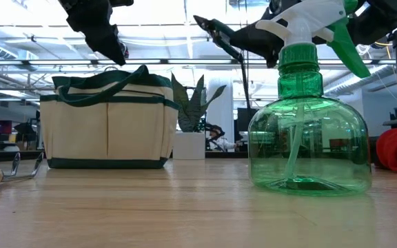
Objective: Pick & Place Garden tools in Gardening bag
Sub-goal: Put the top green shear scissors into the white gardening bag
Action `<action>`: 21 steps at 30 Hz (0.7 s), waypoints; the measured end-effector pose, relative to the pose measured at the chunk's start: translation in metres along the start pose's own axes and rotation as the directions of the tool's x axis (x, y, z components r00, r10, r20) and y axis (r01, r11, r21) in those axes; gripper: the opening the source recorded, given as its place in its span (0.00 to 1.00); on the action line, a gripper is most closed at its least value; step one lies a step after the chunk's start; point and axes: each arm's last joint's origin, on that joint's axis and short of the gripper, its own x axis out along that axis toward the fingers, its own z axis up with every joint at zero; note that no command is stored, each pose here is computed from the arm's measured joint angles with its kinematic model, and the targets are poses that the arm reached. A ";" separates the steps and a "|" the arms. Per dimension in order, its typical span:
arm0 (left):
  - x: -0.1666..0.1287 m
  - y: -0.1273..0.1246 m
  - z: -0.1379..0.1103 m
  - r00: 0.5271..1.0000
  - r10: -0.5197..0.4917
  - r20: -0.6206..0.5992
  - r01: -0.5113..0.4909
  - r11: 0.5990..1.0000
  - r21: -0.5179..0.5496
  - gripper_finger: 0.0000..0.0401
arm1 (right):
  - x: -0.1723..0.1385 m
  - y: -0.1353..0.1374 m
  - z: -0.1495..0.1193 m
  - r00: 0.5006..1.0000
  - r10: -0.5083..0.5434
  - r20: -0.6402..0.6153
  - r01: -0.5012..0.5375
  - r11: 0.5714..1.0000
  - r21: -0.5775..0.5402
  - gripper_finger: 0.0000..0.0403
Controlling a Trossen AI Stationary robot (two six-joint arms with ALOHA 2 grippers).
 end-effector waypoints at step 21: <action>-0.001 0.003 0.010 0.980 0.149 0.135 -0.158 0.986 0.054 0.37 | 0.013 0.004 -0.001 0.982 0.114 0.153 -0.114 0.993 -0.004 0.14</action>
